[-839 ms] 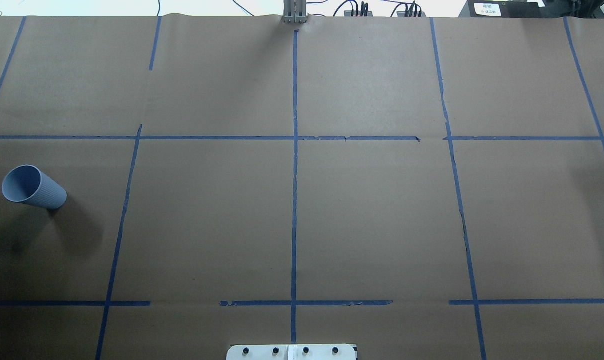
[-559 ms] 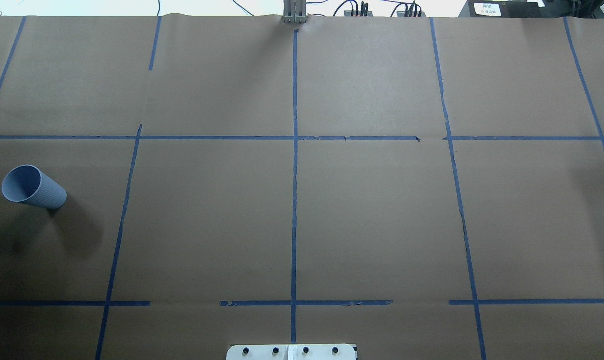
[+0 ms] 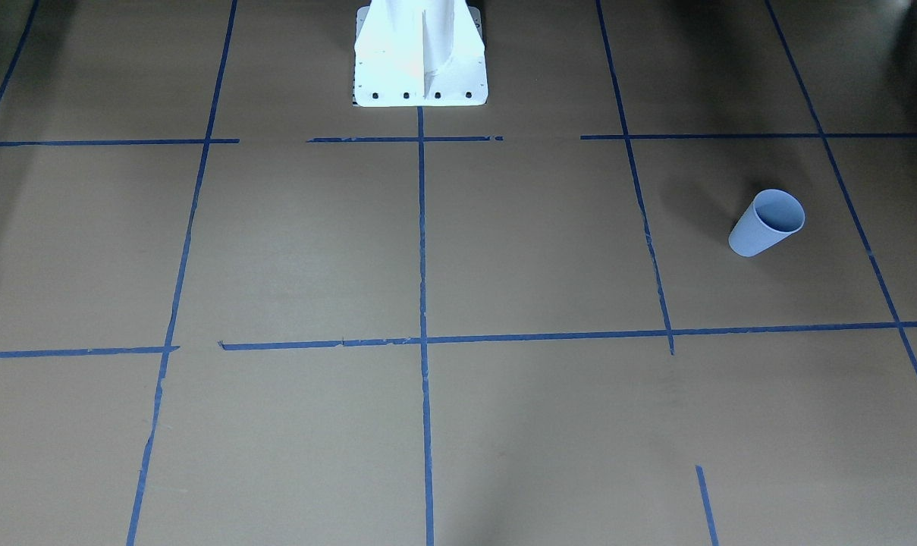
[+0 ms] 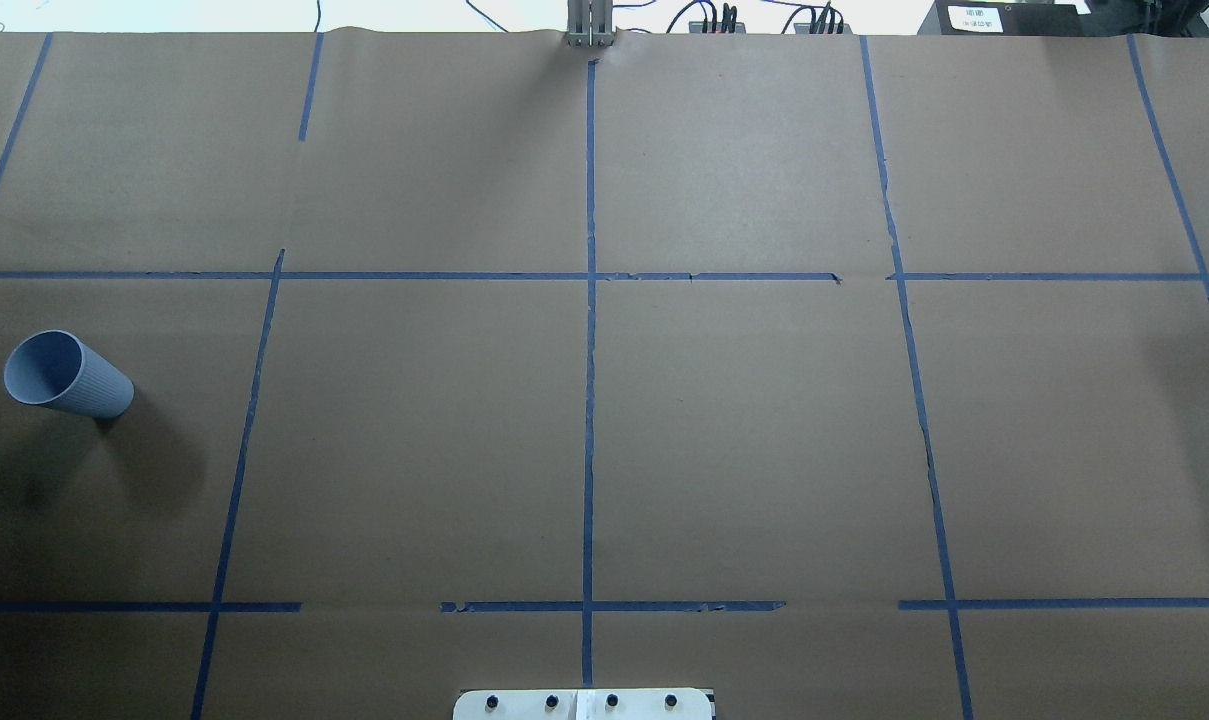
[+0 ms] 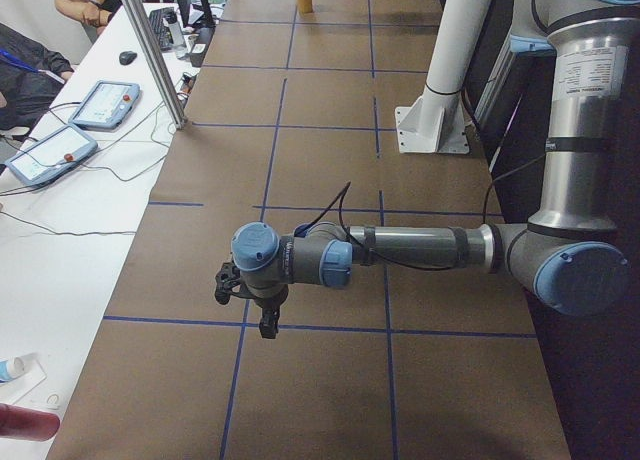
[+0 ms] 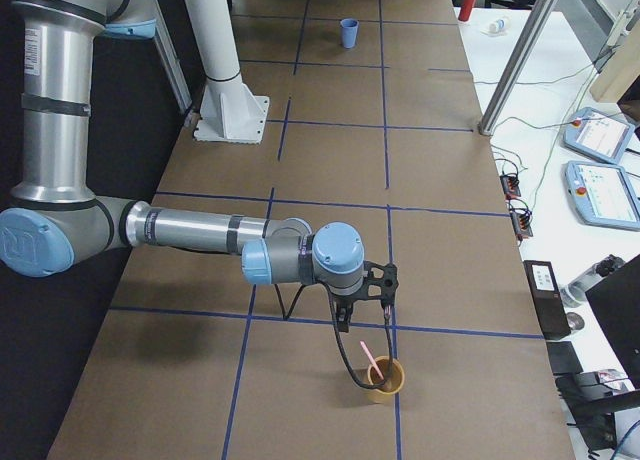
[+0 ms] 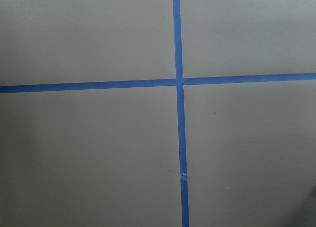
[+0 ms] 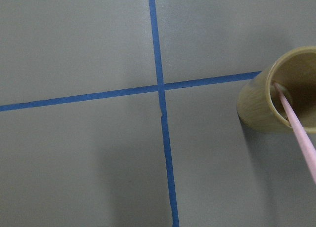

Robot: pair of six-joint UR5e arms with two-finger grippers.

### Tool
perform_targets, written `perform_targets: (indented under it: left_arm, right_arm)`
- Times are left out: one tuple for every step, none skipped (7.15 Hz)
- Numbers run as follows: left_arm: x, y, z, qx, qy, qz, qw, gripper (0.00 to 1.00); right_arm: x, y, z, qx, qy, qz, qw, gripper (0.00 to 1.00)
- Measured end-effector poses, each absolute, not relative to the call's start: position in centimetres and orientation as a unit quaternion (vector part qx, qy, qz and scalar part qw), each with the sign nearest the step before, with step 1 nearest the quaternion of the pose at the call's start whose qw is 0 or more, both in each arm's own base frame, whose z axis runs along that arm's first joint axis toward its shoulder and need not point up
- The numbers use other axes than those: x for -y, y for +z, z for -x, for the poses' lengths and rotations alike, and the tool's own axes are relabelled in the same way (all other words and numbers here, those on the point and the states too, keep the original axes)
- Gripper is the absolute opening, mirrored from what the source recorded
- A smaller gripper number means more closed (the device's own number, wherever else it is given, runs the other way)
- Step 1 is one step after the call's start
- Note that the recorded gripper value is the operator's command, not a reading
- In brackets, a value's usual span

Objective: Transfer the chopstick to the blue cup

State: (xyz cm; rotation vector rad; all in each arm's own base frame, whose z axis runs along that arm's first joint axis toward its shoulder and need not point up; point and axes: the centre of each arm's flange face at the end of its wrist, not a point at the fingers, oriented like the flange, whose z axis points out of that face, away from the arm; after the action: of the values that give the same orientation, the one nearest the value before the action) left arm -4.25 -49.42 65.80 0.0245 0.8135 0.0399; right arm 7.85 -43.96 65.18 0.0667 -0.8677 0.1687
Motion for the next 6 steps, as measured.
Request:
perform_targets:
  left_arm:
    - [49.4, 65.8, 4.3, -0.396, 0.019, -0.012, 0.918, 1.0]
    - [49.6, 65.1, 4.2, -0.396, 0.019, -0.017, 0.918, 1.0]
    - [49.7, 63.2, 4.1, -0.397, 0.009, -0.027, 0.917, 1.0]
    - [49.5, 60.4, 3.1, -0.401, -0.011, -0.034, 0.915, 1.0]
    - [49.0, 57.4, 0.7, -0.407, -0.027, -0.032, 0.912, 1.0]
    - [48.3, 54.5, -2.8, -0.416, -0.045, -0.02, 0.908, 1.0]
  right_arm:
    - [44.0, 65.1, -7.8, 0.42, 0.082, -0.033, 0.903, 1.0]
    - [44.0, 64.9, -7.8, 0.42, 0.082, -0.034, 0.903, 1.0]
    - [44.0, 64.5, -7.8, 0.421, 0.082, -0.036, 0.903, 1.0]
    - [44.0, 64.2, -7.8, 0.421, 0.082, -0.039, 0.903, 1.0]
    - [43.9, 63.9, -7.8, 0.421, 0.081, -0.04, 0.902, 1.0]
    - [43.9, 63.8, -7.8, 0.421, 0.081, -0.042, 0.902, 1.0]
